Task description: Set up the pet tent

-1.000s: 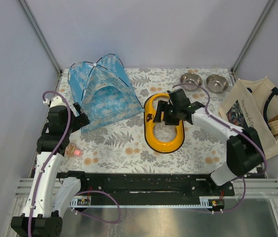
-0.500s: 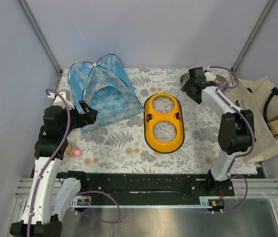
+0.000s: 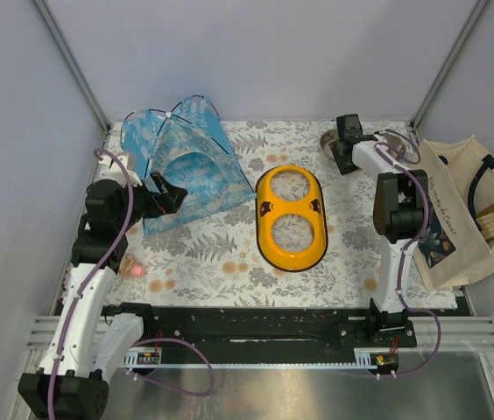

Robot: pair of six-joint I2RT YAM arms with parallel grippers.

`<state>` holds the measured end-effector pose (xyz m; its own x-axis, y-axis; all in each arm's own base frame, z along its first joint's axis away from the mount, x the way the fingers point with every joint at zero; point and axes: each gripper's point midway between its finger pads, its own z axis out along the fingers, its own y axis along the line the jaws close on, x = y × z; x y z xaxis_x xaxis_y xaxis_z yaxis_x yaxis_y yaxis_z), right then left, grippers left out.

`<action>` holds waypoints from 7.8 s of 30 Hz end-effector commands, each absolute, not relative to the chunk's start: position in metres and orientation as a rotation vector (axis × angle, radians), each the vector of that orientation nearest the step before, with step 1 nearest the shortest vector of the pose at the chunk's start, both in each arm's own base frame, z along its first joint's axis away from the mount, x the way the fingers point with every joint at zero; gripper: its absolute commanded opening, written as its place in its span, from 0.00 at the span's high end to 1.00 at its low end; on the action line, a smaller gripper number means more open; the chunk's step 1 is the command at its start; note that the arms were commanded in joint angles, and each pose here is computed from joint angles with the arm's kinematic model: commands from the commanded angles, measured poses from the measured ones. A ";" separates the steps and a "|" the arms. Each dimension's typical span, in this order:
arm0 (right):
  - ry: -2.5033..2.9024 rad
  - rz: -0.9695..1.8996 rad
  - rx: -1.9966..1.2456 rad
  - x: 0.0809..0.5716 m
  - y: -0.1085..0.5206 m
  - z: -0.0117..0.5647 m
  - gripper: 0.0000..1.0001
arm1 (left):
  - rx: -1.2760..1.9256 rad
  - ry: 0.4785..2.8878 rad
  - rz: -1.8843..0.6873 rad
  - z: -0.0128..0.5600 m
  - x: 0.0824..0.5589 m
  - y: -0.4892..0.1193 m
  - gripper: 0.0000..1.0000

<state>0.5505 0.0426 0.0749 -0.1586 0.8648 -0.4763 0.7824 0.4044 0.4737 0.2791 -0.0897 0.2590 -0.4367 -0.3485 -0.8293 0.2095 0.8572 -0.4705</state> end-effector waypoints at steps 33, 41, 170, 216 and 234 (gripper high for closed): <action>1.752 0.762 1.393 0.551 0.095 0.168 1.00 | -0.131 1.914 -0.451 0.271 0.314 -0.066 0.01; 2.216 0.610 1.021 0.421 0.107 0.144 1.00 | -0.155 1.914 -0.452 0.266 0.307 -0.065 0.01; 2.255 -0.938 -0.568 0.602 -0.075 0.117 1.00 | -0.188 2.080 -0.427 0.232 0.302 -0.063 0.01; 2.503 -0.038 -0.370 0.420 0.251 0.122 1.00 | -0.153 1.912 -0.539 0.264 0.282 -0.076 0.01; 2.538 -0.339 -0.422 0.418 0.239 0.087 0.98 | -0.153 1.939 -0.535 0.254 0.283 -0.076 0.01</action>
